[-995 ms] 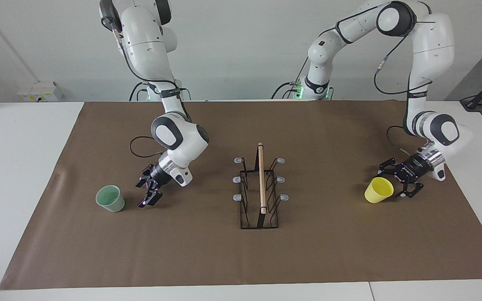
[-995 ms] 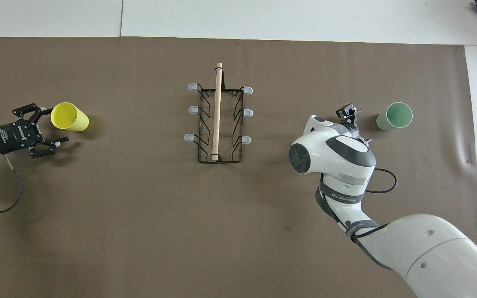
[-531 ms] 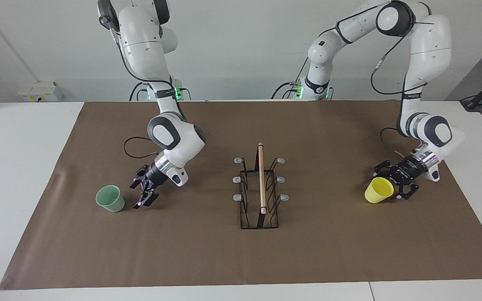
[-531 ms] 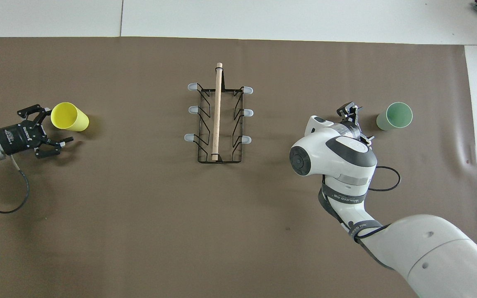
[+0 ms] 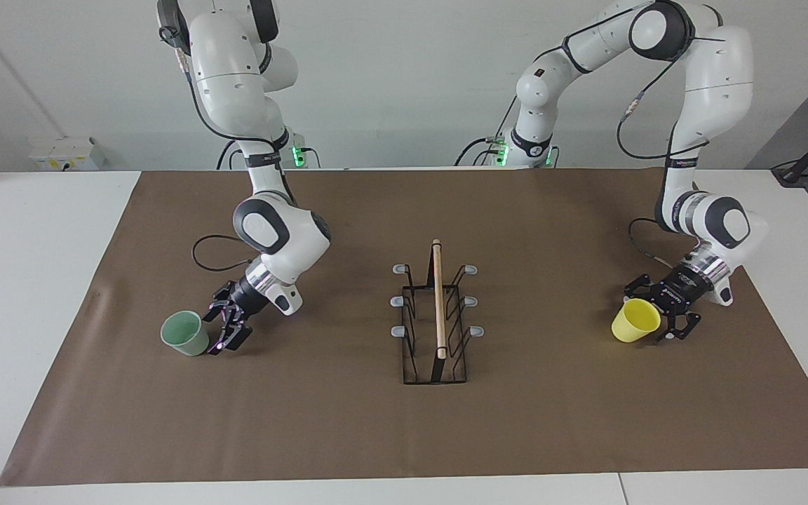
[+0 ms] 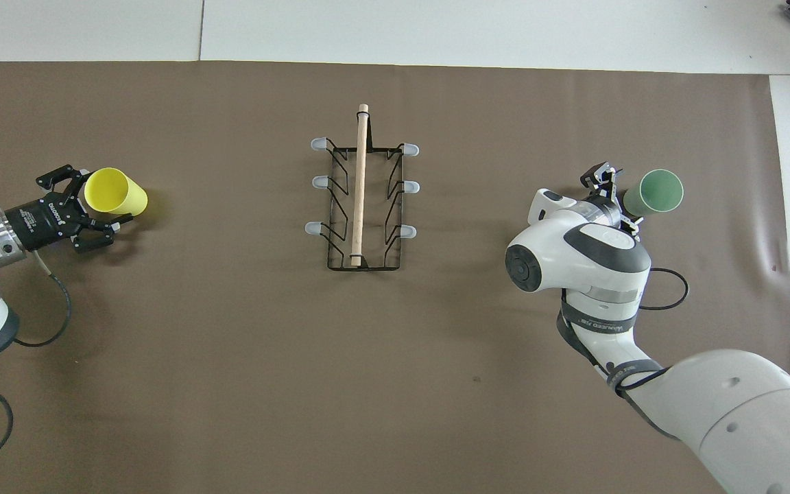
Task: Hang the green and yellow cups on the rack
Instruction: 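Grasp the yellow cup with the left gripper while the right gripper grasps the green cup, then lift the yellow cup with the left gripper while the right gripper lifts the green cup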
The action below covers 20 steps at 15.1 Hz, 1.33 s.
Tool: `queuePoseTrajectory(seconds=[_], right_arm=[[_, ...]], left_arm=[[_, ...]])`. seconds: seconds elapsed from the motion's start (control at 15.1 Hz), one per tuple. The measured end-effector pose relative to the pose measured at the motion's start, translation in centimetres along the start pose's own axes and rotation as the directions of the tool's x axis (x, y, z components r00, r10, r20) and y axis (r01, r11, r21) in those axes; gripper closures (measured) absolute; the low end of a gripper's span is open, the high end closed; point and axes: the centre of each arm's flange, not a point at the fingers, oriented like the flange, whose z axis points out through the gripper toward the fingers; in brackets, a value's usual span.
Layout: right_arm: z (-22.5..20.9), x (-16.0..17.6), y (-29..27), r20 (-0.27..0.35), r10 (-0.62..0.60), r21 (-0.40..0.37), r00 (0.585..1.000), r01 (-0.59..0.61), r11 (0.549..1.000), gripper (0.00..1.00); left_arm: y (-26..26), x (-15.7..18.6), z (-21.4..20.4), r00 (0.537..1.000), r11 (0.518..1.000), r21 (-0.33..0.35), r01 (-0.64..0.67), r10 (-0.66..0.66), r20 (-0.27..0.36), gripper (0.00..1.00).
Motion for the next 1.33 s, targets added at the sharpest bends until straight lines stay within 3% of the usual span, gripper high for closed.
queuePoseTrajectory(seconds=[0.66, 0.73, 0.86, 0.93, 1.33], right_arm=[[2.9, -1.7, -0.8, 0.0, 0.012, -0.054, 1.0, -0.012, 0.998, 0.0], [2.9, -1.7, -0.9, 0.0, 0.012, -0.054, 1.0, -0.012, 0.998, 0.0], [3.3, -2.0, -1.0, 0.003, 0.013, -0.051, 1.0, -0.013, 0.999, 0.0], [3.5, -2.1, -1.1, 0.002, 0.012, -0.053, 1.0, -0.012, 0.999, 0.0], [4.4, -2.6, -1.6, -0.011, 0.028, -0.069, 1.0, -0.029, 0.997, 0.0]], left_arm=[[-0.5, -0.5, 2.3, 1.0, 1.0, -0.01, -0.019, 0.019, -0.002, 0.0], [-0.6, -0.5, 2.4, 1.0, 1.0, -0.009, -0.019, 0.019, -0.001, 0.05], [-0.6, -0.7, 2.5, 1.0, 1.0, -0.008, -0.026, 0.026, 0.001, 0.29], [-0.6, -0.7, 2.5, 0.999, 0.999, -0.008, -0.04, 0.04, 0.001, 0.33], [0.6, -2.3, 2.5, 0.984, 0.984, -0.017, -0.179, 0.179, 0.007, 0.33]])
